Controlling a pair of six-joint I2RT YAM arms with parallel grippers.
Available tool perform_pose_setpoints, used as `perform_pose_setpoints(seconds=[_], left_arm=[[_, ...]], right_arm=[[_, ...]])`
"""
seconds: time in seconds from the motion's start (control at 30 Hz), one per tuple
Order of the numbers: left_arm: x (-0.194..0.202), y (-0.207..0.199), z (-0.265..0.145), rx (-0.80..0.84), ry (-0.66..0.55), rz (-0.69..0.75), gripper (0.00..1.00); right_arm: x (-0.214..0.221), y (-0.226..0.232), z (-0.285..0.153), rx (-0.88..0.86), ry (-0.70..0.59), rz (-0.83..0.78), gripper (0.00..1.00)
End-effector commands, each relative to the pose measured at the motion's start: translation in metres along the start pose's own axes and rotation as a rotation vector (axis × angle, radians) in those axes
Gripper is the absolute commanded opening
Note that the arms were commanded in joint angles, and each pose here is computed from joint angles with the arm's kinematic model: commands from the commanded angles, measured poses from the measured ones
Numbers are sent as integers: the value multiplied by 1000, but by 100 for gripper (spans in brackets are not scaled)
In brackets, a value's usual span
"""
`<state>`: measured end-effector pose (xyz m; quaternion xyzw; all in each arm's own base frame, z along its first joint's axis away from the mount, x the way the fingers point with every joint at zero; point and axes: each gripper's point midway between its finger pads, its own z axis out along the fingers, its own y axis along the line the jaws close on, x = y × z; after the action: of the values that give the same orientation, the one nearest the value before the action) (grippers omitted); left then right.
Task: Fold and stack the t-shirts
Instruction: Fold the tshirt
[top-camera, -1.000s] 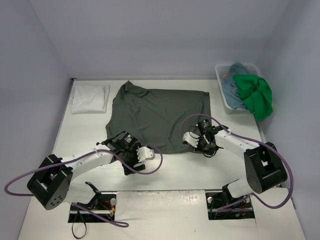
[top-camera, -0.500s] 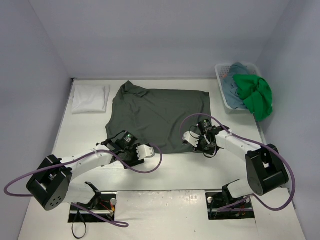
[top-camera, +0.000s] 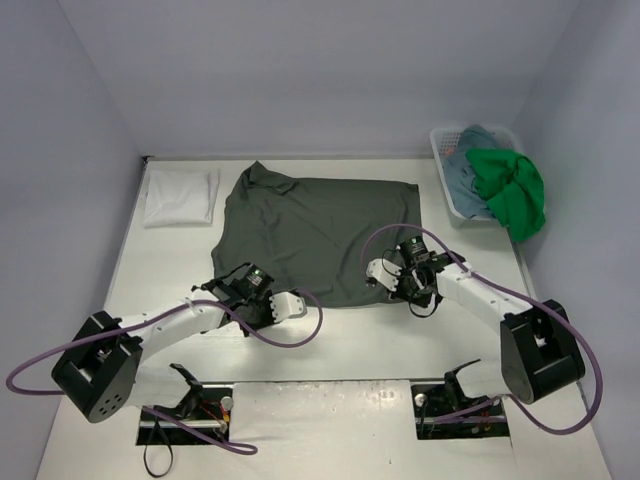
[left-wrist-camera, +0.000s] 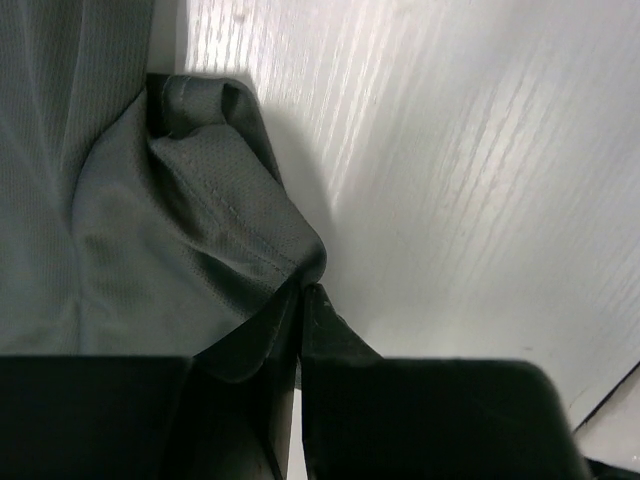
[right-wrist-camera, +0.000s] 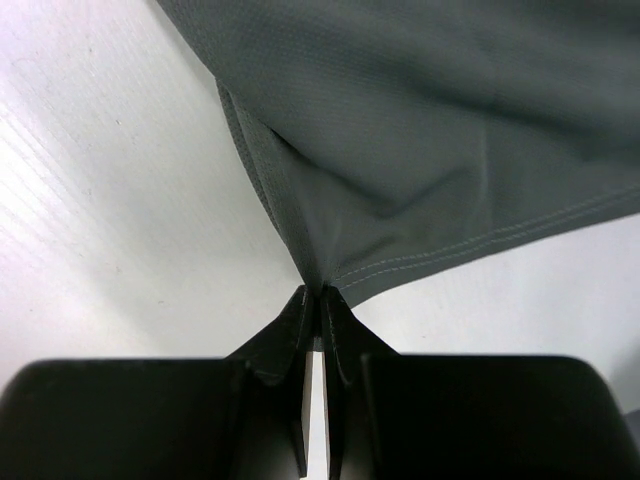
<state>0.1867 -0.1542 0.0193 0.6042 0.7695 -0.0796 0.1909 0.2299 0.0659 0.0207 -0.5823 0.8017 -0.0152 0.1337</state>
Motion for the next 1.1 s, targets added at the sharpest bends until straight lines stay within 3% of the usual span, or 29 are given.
perform_pose_setpoints(seconds=[0.0,0.5,0.77,1.07], left_arm=[[-6,12,-22,-57,-3,28,0],[-37,26,-120,-111,-126,1,0],[-36,37,-125,-161,-136,-7,0],[-47,72,-132,-230,-150,-4,0]], right_arm=[[-18,-17,-23,68,-73,21,0],[-17,-15,-42,122,-114,13,0],[-13,-25,-47,161,-94,-2,0],[-27,-78,-57,180,-137,49,0]])
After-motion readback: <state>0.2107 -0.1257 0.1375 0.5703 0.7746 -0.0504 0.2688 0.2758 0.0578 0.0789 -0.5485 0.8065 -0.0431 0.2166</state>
